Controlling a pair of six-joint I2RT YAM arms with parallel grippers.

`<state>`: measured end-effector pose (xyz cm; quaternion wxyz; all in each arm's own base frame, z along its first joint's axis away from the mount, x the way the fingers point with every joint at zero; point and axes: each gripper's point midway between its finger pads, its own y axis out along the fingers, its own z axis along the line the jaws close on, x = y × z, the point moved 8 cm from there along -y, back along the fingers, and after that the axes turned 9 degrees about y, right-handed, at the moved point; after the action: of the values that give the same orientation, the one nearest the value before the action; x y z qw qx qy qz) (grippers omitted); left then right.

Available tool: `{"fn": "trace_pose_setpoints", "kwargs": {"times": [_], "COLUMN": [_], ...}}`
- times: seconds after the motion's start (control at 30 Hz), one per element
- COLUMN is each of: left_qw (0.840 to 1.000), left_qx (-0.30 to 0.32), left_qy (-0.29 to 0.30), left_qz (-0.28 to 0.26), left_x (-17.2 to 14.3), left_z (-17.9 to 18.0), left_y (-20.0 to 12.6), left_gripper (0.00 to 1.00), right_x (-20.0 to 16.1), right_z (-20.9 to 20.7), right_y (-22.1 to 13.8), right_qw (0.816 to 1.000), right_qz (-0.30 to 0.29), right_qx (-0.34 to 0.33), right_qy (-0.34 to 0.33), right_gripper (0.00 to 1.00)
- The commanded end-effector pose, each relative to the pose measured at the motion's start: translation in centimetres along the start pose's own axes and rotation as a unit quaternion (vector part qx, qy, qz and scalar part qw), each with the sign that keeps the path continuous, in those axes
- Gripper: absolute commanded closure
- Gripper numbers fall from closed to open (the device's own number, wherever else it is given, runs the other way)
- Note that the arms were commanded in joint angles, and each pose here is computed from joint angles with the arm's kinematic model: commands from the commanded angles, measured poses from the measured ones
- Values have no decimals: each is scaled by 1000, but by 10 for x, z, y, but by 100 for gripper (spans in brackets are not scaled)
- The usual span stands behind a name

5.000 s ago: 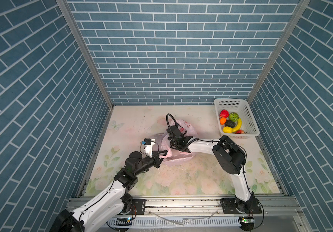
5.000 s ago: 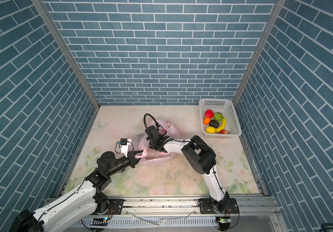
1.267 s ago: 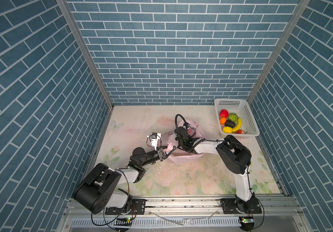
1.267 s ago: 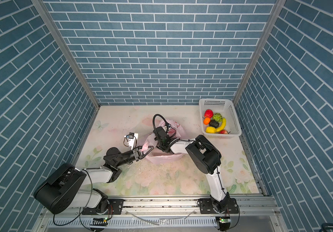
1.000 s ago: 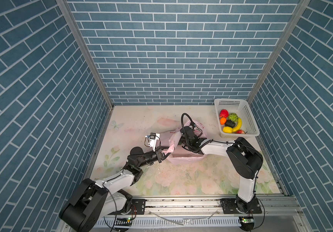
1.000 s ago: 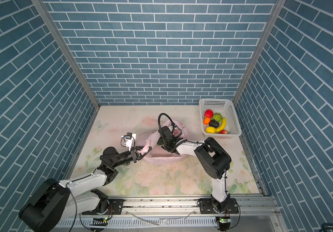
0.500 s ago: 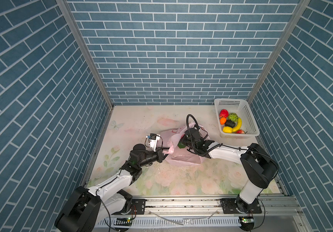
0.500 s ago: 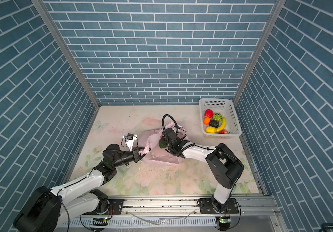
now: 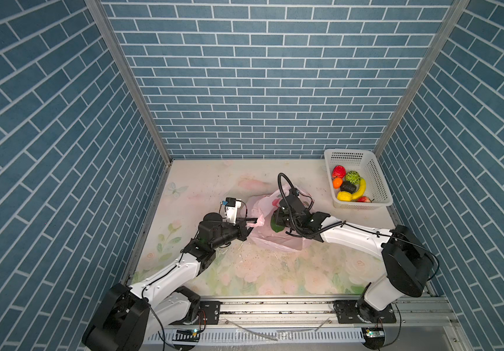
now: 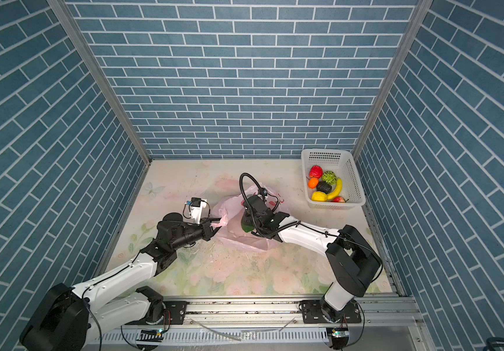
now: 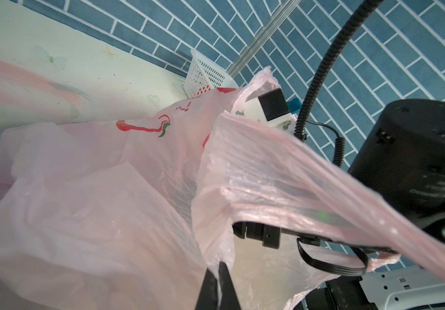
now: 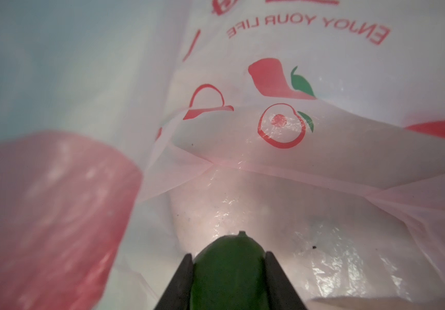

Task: Untie the knot of the plastic bag and take out the fruit
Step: Pick up the fruit from the plastic bag.

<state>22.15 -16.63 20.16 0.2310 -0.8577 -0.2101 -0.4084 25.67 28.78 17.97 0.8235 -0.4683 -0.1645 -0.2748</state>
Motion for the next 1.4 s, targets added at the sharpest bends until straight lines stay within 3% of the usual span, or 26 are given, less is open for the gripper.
{"fn": "trace_pose_setpoints", "kwargs": {"times": [0.0,0.23,0.57,1.1,1.37], "left_qw": [1000,999,996,992,991], "left_qx": [18,37,74,107,118], "left_qy": [10,12,5,-1,8], "left_qz": [2,21,45,60,66], "left_x": [5,4,8,8,8], "left_z": [2,4,10,14,13], "left_y": [0,1,7,7,3], "left_gripper": [100,100,100,100,100], "right_x": [4,-1,6,51,100], "right_z": [4,0,27,62,58], "right_y": [-7,0,-13,-91,-123], "right_qw": [998,991,979,979,983], "right_qz": [-4,8,-5,-66,-102], "right_qx": [-16,-60,-25,26,34], "right_qy": [-53,-119,-203,-188,-149], "right_gripper": [97,96,96,96,95]}}
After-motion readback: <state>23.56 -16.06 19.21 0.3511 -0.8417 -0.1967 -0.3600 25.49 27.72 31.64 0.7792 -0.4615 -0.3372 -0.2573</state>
